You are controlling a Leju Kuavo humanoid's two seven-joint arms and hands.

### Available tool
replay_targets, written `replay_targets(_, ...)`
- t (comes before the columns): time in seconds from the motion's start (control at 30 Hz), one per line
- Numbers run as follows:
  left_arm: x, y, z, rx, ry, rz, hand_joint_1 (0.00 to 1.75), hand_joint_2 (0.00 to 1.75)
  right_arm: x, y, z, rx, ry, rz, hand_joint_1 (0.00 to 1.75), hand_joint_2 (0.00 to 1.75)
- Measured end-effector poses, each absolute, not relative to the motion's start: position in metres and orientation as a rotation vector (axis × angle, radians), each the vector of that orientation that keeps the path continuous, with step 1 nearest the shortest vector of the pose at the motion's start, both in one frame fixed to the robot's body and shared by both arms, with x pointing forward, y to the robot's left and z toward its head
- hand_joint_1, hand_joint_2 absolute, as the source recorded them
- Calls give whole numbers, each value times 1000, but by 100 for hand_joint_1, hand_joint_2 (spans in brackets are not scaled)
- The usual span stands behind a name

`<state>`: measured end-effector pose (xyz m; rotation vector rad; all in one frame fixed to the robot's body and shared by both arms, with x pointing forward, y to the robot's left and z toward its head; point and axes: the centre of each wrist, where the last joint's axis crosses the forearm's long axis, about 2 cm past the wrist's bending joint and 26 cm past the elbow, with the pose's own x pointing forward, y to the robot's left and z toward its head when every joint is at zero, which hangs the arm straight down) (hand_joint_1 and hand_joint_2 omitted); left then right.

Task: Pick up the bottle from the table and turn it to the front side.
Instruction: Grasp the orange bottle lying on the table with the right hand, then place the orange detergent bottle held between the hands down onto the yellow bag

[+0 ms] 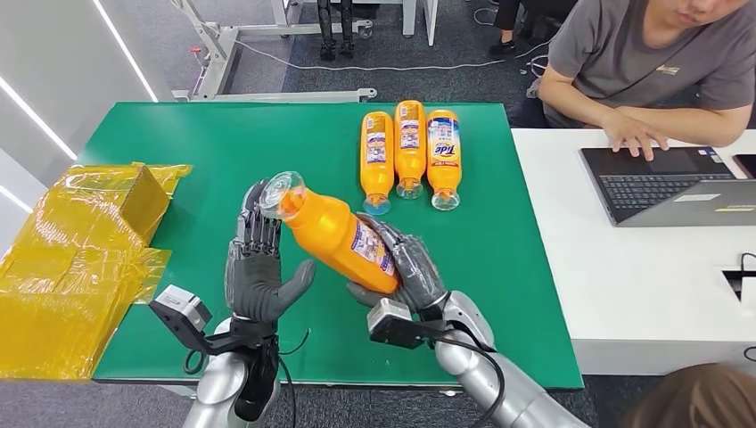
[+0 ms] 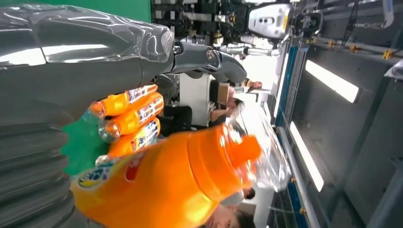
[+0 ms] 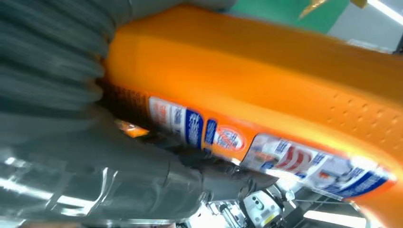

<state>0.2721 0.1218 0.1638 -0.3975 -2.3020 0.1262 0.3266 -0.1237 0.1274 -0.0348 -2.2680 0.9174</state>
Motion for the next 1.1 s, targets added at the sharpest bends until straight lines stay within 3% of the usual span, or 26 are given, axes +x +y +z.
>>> replay_targets(0.47,269,123,160,-371,-2282,159,0,175,348,-102,136,74,-2084,1246,175,175)
replay_targets(1.1,276,122,141,-407,-2216,80,0,175,351,-109,123,51,-2081,1307,175,175)
